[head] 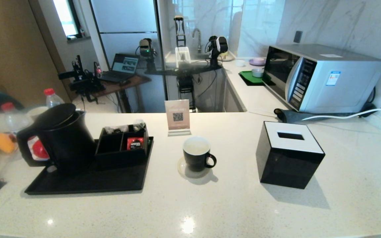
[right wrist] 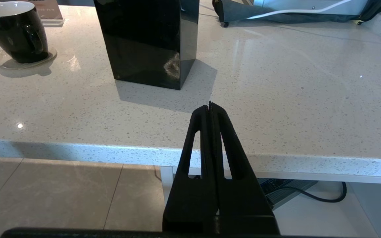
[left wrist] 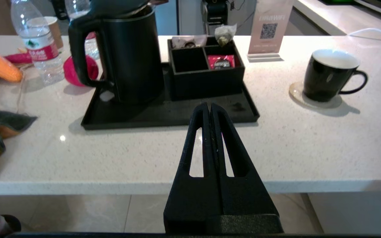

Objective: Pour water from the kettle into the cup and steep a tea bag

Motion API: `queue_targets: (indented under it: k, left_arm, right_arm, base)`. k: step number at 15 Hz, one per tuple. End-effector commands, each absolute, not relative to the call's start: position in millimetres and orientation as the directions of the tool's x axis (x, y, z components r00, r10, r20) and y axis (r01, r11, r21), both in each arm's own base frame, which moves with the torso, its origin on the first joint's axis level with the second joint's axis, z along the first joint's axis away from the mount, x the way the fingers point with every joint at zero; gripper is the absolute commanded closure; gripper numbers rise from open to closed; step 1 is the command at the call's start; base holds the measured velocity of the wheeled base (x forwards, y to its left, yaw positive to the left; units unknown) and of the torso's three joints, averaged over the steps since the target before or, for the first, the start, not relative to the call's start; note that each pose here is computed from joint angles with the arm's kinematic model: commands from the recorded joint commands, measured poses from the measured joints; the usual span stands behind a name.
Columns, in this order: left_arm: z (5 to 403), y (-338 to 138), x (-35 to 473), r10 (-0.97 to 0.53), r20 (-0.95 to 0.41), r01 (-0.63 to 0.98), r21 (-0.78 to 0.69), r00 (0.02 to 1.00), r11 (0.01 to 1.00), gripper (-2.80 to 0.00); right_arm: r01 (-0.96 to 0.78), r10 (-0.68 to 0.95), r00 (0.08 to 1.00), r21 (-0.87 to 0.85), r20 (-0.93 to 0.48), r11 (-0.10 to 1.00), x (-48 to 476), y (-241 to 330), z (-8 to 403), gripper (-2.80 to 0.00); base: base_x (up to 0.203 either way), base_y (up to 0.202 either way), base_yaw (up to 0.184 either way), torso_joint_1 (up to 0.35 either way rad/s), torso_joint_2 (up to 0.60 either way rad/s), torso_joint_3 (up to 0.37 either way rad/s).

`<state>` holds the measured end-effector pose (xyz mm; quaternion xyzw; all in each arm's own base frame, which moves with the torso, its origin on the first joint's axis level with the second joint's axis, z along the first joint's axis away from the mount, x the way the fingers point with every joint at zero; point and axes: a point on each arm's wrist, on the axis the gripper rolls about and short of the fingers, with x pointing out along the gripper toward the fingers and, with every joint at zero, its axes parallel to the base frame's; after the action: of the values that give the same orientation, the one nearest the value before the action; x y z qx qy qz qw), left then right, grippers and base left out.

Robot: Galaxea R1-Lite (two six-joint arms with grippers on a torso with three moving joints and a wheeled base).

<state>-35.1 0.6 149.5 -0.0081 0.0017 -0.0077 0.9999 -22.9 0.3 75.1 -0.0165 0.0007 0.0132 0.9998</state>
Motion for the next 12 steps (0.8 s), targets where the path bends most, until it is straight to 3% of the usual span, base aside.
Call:
queue_targets:
  k: [1,8,12]
  left_arm:
    - [178.5,0.8,-12.2,-0.037,-0.092,0.036,-0.016,0.995,0.999,0.0]
    - [288.9,-2.9,98.6,0.02,-0.155,-0.02,0.001,0.988,1.0,0.0]
    - [324.3,11.7,179.1,0.128,-0.178,-0.122,0.047,0.976,0.991,0.0]
  right_arm:
    - [-0.028,0.028,1.0,-0.034,-0.003,0.999,-22.8,0.3,75.2,0.0]
    - [-0.028,0.028,1.0,-0.034,-0.003,0.999,-22.8,0.3,75.2,0.0]
    - [-0.028,0.028,1.0,-0.034,-0.003,0.999,-22.8,0.3,75.2,0.0]
  base:
    - [0.0,0.0,0.0,0.0,0.0,0.0]
    - [0.0,0.0,0.0,0.0,0.0,0.0]
    - [0.0,0.0,0.0,0.0,0.0,0.0]
